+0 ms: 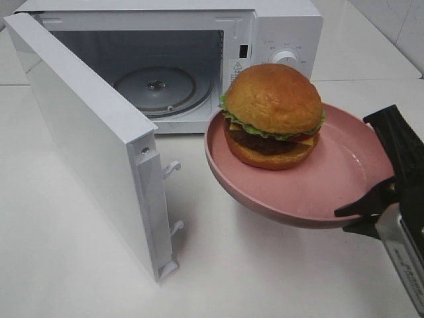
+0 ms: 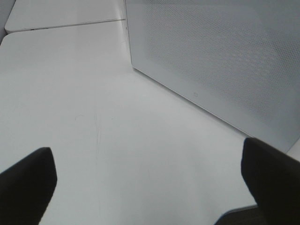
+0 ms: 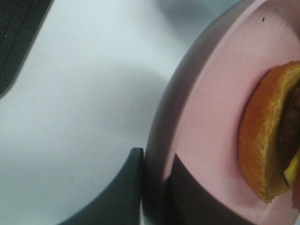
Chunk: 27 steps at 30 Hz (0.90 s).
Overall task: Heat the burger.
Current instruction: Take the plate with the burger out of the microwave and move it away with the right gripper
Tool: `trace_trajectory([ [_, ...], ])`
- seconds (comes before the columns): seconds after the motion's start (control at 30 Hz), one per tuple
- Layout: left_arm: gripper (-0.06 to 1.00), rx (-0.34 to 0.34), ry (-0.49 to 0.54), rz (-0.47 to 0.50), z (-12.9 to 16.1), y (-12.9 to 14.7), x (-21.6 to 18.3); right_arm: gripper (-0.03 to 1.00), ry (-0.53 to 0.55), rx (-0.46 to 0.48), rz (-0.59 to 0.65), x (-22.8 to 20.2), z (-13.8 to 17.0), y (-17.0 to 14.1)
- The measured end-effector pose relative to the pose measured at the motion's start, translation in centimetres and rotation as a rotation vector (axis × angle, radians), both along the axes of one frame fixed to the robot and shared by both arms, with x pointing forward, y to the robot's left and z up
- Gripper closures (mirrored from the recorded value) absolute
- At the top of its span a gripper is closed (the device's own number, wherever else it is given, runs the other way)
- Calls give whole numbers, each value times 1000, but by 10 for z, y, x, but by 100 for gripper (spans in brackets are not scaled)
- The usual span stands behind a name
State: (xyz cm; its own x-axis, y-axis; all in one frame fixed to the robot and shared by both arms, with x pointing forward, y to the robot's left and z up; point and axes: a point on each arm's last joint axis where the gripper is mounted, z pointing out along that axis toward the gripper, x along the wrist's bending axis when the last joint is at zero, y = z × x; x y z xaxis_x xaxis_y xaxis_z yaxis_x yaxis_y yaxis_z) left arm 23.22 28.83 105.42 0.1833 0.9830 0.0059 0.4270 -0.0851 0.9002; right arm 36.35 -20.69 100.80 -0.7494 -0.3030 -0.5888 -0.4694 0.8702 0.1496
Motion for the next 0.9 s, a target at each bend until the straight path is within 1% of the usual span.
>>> trace_trajectory([
  [0.07,-5,0,0,0,0,0,0,89,5,-11,-19,-4,1,-5],
  [0.13,-5,0,0,0,0,0,0,89,1,-16,-68,-9,5,-12],
  [0.17,-5,0,0,0,0,0,0,89,1,-16,-68,-9,5,-12],
  [0.2,-5,0,0,0,0,0,0,89,4,-13,-113,-12,7,-16],
  [0.23,-5,0,0,0,0,0,0,89,4,-13,-113,-12,7,-16],
  [0.3,-5,0,0,0,0,0,0,89,10,-20,-197,-17,10,-26],
  [0.4,-5,0,0,0,0,0,0,89,13,-20,-223,-19,10,-28],
  [0.47,-5,0,0,0,0,0,0,89,23,-20,-307,-21,11,-35],
  [0.5,-5,0,0,0,0,0,0,89,23,-20,-307,-21,11,-35],
  [0.57,-5,0,0,0,0,0,0,89,30,-39,-426,-22,11,-43],
  [0.67,-5,0,0,0,0,0,0,89,33,-44,-462,-21,11,-45],
  [0.7,-5,0,0,0,0,0,0,89,40,-44,-537,-22,10,-50],
  [0.73,-5,0,0,0,0,0,0,89,41,-46,-573,-22,10,-52],
  [0.77,-5,0,0,0,0,0,0,89,41,-46,-573,-22,10,-52],
  [0.83,-5,0,0,0,0,0,0,89,30,-45,-685,-21,11,-58],
  [0.87,-5,0,0,0,0,0,0,89,30,-45,-685,-21,11,-58],
  [0.9,-5,0,0,0,0,0,0,89,31,-42,-714,-21,11,-59],
])
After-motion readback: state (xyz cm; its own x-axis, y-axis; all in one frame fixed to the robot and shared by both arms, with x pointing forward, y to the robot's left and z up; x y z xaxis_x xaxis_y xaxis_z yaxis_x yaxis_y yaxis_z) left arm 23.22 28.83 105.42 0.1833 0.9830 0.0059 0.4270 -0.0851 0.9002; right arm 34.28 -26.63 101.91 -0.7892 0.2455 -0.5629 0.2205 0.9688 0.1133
